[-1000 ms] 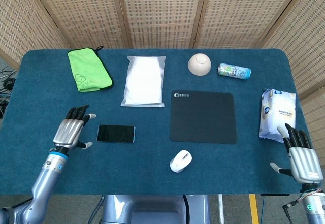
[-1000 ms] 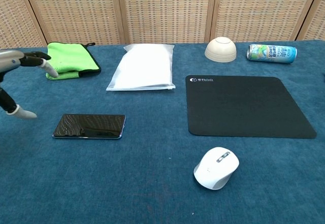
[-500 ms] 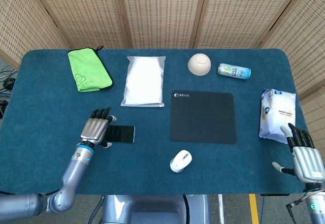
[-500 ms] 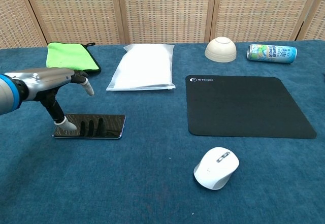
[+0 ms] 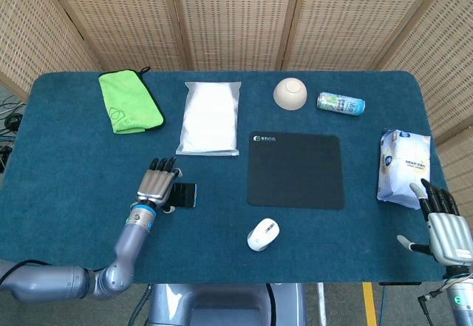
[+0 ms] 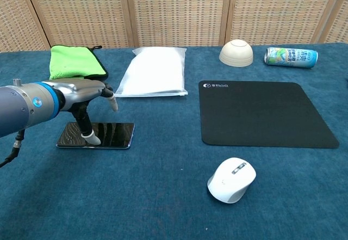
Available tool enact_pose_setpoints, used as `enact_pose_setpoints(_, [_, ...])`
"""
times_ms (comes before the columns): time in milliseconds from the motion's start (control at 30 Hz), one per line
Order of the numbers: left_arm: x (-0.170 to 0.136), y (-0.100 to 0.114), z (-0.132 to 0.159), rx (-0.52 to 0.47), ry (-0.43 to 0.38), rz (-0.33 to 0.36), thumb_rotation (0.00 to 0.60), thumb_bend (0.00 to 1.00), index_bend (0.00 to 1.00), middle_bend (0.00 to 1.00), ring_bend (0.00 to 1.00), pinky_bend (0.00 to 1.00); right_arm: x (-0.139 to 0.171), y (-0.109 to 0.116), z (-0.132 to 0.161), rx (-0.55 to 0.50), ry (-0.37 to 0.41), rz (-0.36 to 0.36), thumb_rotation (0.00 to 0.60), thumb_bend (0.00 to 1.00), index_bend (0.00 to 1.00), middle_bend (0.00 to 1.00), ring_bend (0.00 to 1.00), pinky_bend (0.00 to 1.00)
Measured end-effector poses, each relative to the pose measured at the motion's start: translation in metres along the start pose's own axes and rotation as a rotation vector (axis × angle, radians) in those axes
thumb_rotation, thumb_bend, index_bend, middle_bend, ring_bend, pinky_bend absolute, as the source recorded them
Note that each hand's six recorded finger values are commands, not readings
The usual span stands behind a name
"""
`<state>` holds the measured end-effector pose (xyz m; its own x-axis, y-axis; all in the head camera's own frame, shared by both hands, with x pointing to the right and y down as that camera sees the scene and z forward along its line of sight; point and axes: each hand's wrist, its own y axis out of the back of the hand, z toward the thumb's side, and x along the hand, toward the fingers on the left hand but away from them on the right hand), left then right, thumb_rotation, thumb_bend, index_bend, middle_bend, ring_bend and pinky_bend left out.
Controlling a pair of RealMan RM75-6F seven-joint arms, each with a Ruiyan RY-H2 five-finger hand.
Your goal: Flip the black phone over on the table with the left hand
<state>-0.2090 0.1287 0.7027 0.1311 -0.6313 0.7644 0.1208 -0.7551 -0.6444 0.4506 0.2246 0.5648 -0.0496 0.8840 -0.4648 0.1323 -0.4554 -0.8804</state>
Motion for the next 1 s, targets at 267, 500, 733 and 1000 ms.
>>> enact_pose_setpoints(267, [0.004,0.002,0.011,0.030,0.001,0.003,0.600,0.00,0.26,0.00,0.00,0.00,0.000,0.002,-0.002,-0.015,-0.004,-0.002,0.600,0.05,0.00,0.00,0.00,0.00])
enact_pose_setpoints(500, [0.005,-0.001,0.022,0.046,-0.013,0.001,0.600,0.00,0.26,0.00,0.00,0.00,0.000,0.002,-0.003,-0.020,-0.002,-0.002,0.600,0.05,0.00,0.00,0.00,0.00])
enact_pose_setpoints(733, [0.009,-0.006,0.030,0.057,-0.016,-0.010,0.600,0.00,0.26,0.00,0.00,0.00,0.000,0.004,-0.005,-0.029,-0.005,-0.004,0.600,0.05,0.00,0.00,0.00,0.00])
enact_pose_setpoints(1000, [0.012,-0.004,0.034,0.070,-0.010,-0.003,0.600,0.00,0.27,0.00,0.00,0.00,0.000,0.005,-0.006,-0.041,-0.006,-0.006,0.600,0.05,0.00,0.00,0.00,0.00])
